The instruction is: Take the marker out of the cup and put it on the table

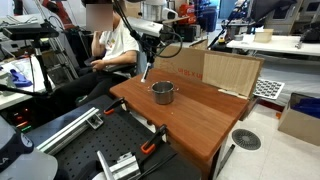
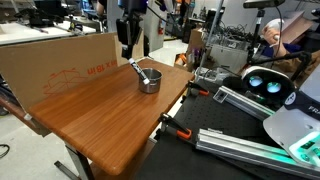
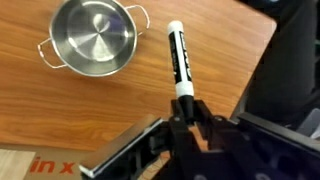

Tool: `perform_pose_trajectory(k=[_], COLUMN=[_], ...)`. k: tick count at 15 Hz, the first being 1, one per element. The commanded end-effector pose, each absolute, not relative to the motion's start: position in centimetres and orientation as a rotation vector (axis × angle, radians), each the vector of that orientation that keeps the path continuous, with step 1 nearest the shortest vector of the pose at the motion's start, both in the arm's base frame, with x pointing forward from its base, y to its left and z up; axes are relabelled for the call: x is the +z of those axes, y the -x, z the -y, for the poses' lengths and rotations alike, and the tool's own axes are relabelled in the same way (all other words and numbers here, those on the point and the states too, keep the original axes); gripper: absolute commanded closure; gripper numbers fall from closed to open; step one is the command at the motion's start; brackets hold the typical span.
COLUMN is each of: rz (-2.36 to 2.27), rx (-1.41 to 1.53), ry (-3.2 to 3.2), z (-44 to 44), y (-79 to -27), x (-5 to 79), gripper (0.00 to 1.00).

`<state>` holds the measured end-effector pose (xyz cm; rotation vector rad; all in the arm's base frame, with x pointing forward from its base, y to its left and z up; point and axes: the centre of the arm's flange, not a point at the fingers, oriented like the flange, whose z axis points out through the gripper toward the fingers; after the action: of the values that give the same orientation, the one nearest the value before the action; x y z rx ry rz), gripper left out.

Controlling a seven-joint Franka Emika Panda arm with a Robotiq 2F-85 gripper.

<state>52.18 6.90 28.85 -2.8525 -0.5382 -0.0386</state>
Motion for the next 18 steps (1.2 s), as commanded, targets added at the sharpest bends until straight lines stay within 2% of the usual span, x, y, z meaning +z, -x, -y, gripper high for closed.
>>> perform_pose_trajectory(k=[1,8,18], rz=[0.489,0.387,0.277], rx=[-0.046,0.108,0.401], ry=[2.808,2.726,2.641], z=[-6.7,-5.1,-4.4], y=[-51.5,-55.3,-62.1], x=[29.3,27.2,19.4], gripper=[0.95,0.95,0.95])
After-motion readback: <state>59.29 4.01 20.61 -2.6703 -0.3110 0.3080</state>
